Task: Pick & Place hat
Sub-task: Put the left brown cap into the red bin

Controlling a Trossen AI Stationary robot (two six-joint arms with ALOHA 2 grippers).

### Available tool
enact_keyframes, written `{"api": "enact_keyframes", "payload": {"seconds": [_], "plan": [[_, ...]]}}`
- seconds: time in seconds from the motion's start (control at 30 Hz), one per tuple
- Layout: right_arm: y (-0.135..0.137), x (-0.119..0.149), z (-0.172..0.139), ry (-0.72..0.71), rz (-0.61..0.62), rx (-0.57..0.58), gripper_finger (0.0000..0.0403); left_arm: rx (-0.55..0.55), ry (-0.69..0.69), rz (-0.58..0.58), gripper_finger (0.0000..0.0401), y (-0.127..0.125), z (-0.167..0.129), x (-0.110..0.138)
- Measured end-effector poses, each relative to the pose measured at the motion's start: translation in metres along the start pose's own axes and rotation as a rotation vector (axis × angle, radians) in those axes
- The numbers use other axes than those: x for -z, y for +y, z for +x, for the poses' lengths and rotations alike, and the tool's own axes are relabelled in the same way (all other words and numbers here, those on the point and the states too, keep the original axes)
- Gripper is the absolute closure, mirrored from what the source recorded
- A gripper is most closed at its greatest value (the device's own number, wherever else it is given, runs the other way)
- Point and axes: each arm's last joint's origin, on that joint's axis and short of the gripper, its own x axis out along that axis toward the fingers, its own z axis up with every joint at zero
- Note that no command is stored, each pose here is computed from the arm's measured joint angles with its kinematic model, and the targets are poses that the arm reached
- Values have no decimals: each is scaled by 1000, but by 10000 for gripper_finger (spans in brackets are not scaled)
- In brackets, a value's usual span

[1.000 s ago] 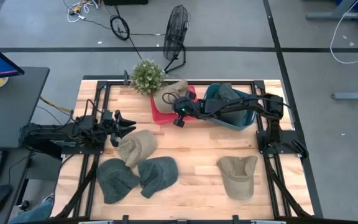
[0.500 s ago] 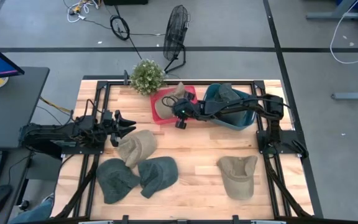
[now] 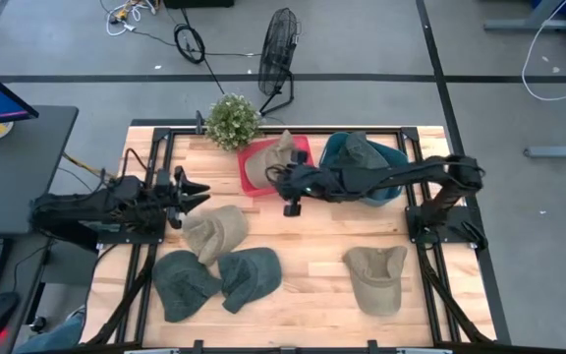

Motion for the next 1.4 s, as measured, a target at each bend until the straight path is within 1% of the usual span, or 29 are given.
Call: {"api": "enact_keyframes", "payload": {"seconds": [0.07, 0.2, 0.33, 0.47, 0.53, 0.63, 0.73, 0.83, 0.9, 0.97, 1.13, 1.23, 1.3, 1.4], "plan": [[4, -7, -16, -32, -9, -18, 236, -37, 55, 35, 259, -3, 2, -11], [16, -17, -40, -78, 3, -71, 236, -130, 243, 77, 259, -8, 9, -26], [30, -18, -52, -65, 24, -133, 236, -190, 430, 86, 259, -11, 24, -28], [43, -16, -58, -29, 34, -172, 236, -232, 584, 52, 259, -11, 37, -22], [49, -13, -61, 8, 63, -192, 236, -250, 651, 52, 259, -11, 42, -18], [55, -12, -64, 30, 117, -210, 236, -268, 776, 65, 259, -9, 47, -6], [61, -11, -67, 50, 133, -234, 236, -271, 893, 66, 259, -7, 51, 5], [66, -10, -69, 62, 142, -246, 236, -307, 955, 49, 259, -6, 58, 15], [67, -10, -70, 59, 150, -249, 236, -336, 986, 24, 259, -4, 63, 20], [69, -10, -71, 59, 155, -253, 236, -386, 1013, -31, 259, -3, 67, 27], [69, -10, -71, 63, 173, -252, 236, -594, 1025, -316, 259, -2, 73, 41], [68, -10, -70, 67, 172, -250, 236, -627, 1061, -415, 259, -8, 75, 50], [68, -10, -70, 68, 171, -249, 236, -637, 1086, -458, 259, -13, 75, 54], [68, -9, -70, 75, 165, -249, 236, -659, 1085, -505, 259, -20, 74, 58]]}}
